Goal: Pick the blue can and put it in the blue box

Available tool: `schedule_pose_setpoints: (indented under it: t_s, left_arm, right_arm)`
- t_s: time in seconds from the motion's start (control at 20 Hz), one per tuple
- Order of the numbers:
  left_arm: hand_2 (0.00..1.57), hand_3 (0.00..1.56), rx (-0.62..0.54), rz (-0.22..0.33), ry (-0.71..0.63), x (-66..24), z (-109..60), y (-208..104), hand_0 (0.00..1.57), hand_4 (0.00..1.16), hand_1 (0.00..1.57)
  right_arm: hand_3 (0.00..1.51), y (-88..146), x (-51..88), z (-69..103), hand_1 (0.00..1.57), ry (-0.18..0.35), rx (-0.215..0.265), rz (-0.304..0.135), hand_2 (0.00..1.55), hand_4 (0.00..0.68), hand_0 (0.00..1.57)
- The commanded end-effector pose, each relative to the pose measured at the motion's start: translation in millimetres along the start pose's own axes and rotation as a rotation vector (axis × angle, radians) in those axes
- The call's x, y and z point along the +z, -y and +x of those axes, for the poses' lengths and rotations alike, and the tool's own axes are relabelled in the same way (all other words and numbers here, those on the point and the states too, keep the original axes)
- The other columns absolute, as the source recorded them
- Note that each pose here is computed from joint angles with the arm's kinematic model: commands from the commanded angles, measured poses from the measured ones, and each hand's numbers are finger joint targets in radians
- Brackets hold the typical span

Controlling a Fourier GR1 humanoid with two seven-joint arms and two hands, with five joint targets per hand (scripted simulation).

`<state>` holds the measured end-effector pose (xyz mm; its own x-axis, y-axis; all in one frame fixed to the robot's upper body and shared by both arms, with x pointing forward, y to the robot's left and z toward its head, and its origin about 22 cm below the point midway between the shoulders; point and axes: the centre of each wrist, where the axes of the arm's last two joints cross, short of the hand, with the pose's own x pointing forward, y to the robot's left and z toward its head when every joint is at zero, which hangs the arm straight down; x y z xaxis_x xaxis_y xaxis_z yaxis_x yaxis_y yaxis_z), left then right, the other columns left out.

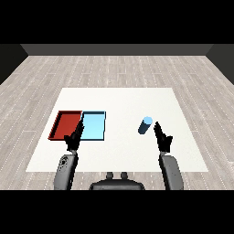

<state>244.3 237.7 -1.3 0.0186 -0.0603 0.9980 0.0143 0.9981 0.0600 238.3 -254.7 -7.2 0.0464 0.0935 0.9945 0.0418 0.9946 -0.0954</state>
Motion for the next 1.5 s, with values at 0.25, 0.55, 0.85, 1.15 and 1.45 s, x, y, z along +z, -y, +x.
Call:
schedule_pose_setpoints:
  t_s: [0.25,0.55,0.85,1.15,1.45]
  left_arm:
    - [0.00,0.00,-0.050,-0.025,-0.006,25.3,-8.2,-11,0.00,0.00,0.00]
    - [0.00,0.00,0.140,0.000,0.443,3.2,18.6,4,0.00,0.00,0.00]
    - [0.00,0.00,0.148,0.008,0.478,5.0,1.1,-1,0.00,0.00,0.00]
    - [0.00,0.00,0.163,0.000,0.457,-10.3,2.3,-3,0.00,0.00,0.00]
    - [0.00,0.00,0.156,0.012,0.463,-1.5,-2.0,-19,0.00,0.00,0.00]
  right_arm:
    - [0.00,96,-59.9,26.8,0.00,0.076,0.015,0.007,0.00,0.000,0.00]
    - [0.00,100,-64.9,42.5,0.00,0.376,-0.202,0.135,0.00,0.000,0.00]
    - [0.00,102,-80.4,17.6,0.00,0.367,-0.210,0.151,0.00,0.000,0.00]
    - [0.00,115,-82.3,13.8,0.00,0.357,-0.215,0.151,0.00,0.000,0.00]
    - [0.00,111,-85.7,4.4,0.00,0.288,-0.249,0.149,0.00,0.000,0.00]
